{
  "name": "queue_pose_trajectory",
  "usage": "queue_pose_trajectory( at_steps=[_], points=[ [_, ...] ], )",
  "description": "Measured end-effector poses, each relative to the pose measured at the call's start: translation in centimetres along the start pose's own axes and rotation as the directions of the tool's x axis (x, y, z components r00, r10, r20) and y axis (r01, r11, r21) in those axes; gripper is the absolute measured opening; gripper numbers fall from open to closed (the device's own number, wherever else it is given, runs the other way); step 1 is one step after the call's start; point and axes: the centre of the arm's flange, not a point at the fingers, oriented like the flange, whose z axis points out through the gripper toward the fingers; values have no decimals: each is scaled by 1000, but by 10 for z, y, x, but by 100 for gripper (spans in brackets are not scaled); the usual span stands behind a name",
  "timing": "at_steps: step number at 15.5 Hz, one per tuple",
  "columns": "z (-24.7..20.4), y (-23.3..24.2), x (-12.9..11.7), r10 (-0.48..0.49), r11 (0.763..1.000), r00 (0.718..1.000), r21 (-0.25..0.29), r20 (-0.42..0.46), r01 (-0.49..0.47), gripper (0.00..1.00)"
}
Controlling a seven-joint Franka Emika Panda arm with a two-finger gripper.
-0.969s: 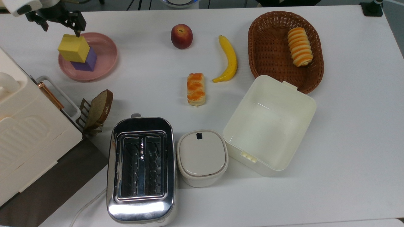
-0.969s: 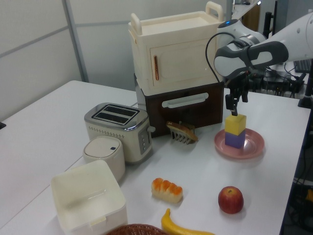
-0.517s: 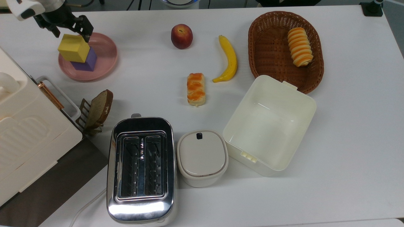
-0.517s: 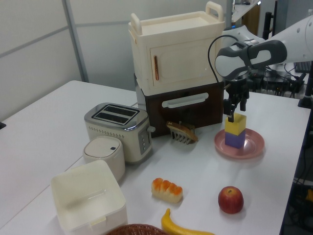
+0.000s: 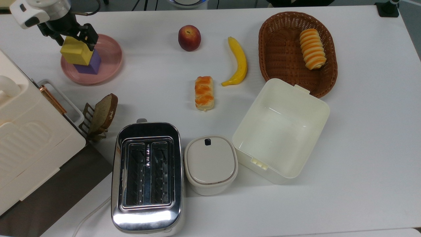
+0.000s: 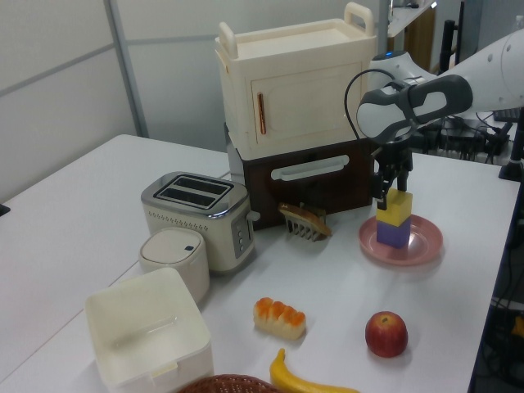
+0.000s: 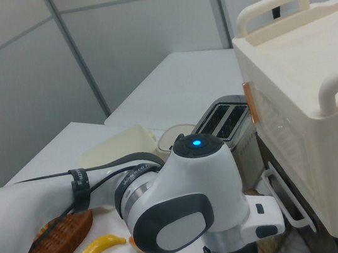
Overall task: Put the yellow cube on the table
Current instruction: 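Lower the open gripper around the yellow cube and close it, then lift the yellow cube off the purple cube, then lower the yellow cube onto the table beside the pastry and release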
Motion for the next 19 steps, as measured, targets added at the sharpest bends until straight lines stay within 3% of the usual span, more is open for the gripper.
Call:
queue_pose_trajectory(
  at_steps=[2, 3, 6, 11, 13, 19],
  points=[
    [3, -1, 0, -1, 1000, 1000, 0, 7, 1, 98],
    [6, -2, 1, -2, 1000, 1000, 0, 11, 2, 92],
    [7, -3, 2, -5, 1000, 1000, -2, 13, 5, 60],
    [-7, -9, -2, -54, 998, 998, 18, 26, 53, 59],
    [-23, -32, 1, -76, 997, 997, 30, 13, 76, 59],
    [1, -207, 26, -104, 995, 993, 18, 61, 103, 59]
  ],
)
